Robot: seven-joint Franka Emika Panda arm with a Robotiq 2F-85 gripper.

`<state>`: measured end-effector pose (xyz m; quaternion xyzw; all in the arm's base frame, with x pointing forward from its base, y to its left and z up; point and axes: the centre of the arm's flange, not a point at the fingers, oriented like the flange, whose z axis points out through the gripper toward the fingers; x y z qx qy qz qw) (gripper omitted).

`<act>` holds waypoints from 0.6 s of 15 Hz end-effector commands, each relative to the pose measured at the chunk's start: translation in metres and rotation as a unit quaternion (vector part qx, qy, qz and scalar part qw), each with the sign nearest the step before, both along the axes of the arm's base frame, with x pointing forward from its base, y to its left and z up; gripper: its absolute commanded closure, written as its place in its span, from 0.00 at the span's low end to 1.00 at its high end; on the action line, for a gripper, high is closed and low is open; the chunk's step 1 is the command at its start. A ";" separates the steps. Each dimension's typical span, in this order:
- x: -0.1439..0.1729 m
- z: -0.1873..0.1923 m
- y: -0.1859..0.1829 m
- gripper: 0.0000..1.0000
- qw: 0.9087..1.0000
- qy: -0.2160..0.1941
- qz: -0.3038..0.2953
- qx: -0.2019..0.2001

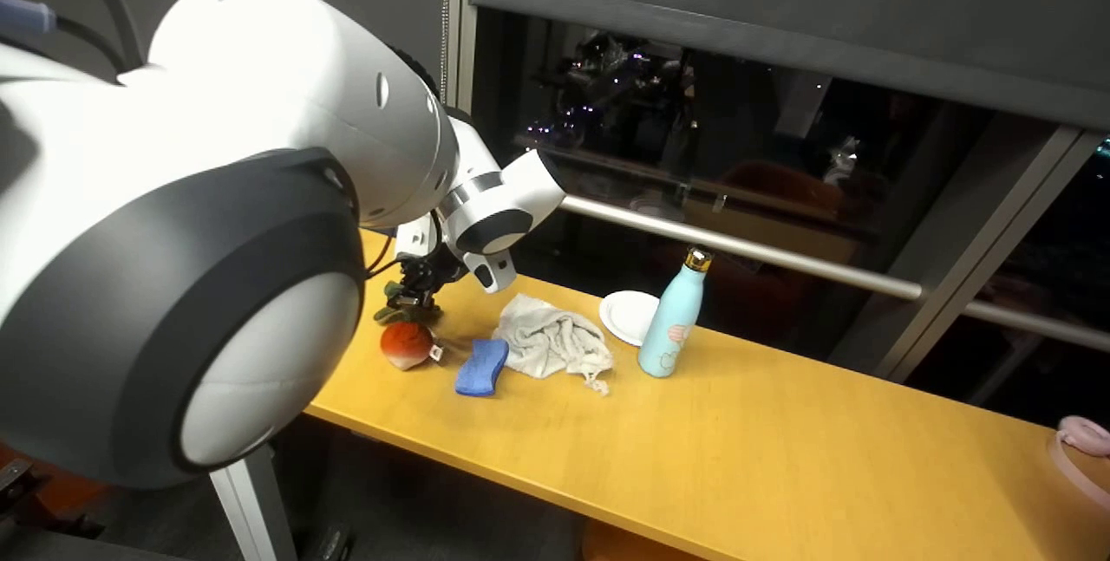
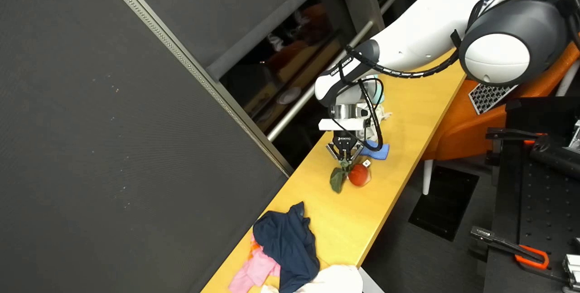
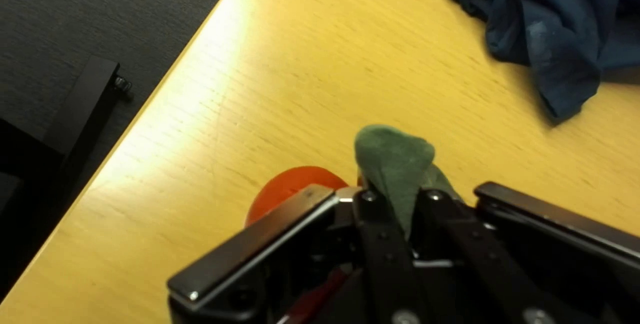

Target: Pick up the orange toy with green leaves and move it to the left of the blue object, place the green leaves facing the window

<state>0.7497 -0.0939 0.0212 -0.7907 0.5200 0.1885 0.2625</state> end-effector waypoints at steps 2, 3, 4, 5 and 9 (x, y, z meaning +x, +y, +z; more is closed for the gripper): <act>0.004 0.001 -0.019 0.98 0.996 -0.029 0.003 -0.090; 0.006 0.002 -0.019 0.98 0.993 -0.035 0.010 -0.110; 0.009 0.004 -0.014 0.98 0.991 -0.039 0.019 -0.126; 0.012 0.004 -0.011 0.98 0.989 -0.043 0.025 -0.139; 0.015 -0.002 0.006 0.65 0.984 -0.050 0.044 -0.163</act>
